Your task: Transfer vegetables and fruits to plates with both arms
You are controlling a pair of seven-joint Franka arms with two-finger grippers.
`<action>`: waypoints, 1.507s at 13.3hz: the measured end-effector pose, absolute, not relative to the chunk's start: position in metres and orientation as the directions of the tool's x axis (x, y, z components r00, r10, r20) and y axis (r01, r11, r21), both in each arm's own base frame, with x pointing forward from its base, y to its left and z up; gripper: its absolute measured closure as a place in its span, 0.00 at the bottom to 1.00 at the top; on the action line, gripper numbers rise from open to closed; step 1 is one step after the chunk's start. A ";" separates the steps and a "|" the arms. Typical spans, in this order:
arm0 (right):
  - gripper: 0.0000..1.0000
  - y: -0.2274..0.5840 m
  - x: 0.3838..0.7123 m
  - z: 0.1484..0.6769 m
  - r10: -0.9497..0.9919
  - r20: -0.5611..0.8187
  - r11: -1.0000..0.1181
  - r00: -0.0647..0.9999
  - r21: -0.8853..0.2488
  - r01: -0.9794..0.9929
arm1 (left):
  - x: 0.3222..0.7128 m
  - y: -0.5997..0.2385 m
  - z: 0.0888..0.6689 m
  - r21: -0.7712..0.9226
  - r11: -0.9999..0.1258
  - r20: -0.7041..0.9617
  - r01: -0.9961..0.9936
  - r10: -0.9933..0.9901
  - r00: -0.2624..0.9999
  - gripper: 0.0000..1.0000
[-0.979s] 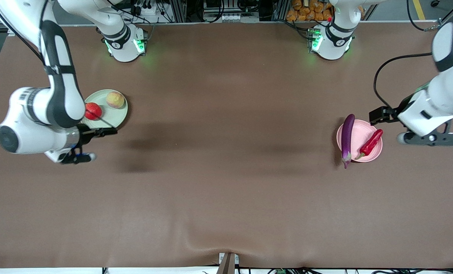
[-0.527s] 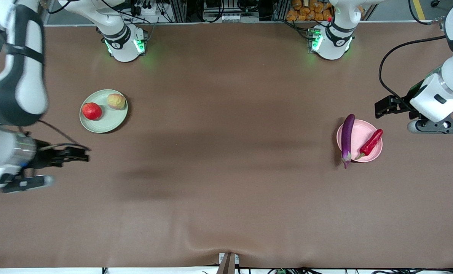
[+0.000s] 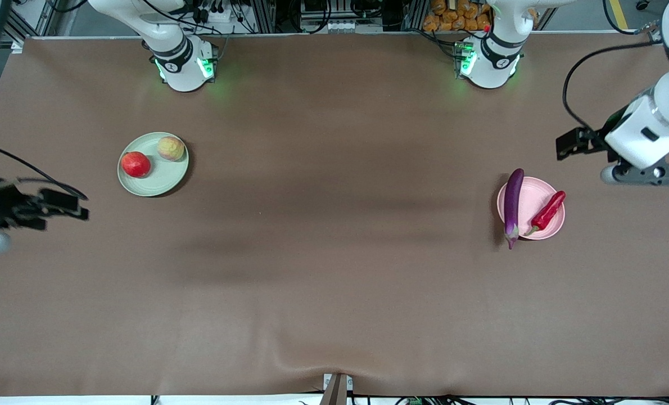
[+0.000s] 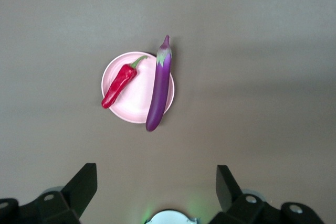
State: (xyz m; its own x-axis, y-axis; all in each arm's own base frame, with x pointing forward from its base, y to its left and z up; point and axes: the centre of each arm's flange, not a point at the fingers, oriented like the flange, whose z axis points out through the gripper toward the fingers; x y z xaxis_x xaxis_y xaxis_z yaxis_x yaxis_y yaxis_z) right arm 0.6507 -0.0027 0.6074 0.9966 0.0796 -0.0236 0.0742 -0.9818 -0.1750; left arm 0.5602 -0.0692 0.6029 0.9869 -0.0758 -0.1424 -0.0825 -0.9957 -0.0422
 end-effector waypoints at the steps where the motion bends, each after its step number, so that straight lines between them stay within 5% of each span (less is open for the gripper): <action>1: 0.00 -0.001 0.634 0.626 0.014 -0.053 -0.986 0.998 -0.169 0.005 | 0.553 -0.068 0.612 -0.044 -0.995 -0.142 -0.087 -0.080 0.987 0.00; 5: 0.00 0.020 0.589 0.662 -0.054 -0.091 -0.996 0.994 -0.066 -0.060 | 0.529 -0.065 0.639 -0.050 -0.995 -0.111 -0.086 -0.080 0.991 0.00; 11: 0.00 0.024 0.535 0.626 -0.061 -0.051 -0.996 0.997 -0.055 -0.064 | 0.529 -0.058 0.636 -0.050 -0.996 -0.115 -0.075 -0.069 0.991 0.00; 20: 0.00 0.004 0.540 0.641 -0.091 0.010 -0.995 0.996 -0.047 -0.091 | 0.529 -0.066 0.634 -0.050 -0.995 -0.111 -0.092 -0.086 0.990 0.00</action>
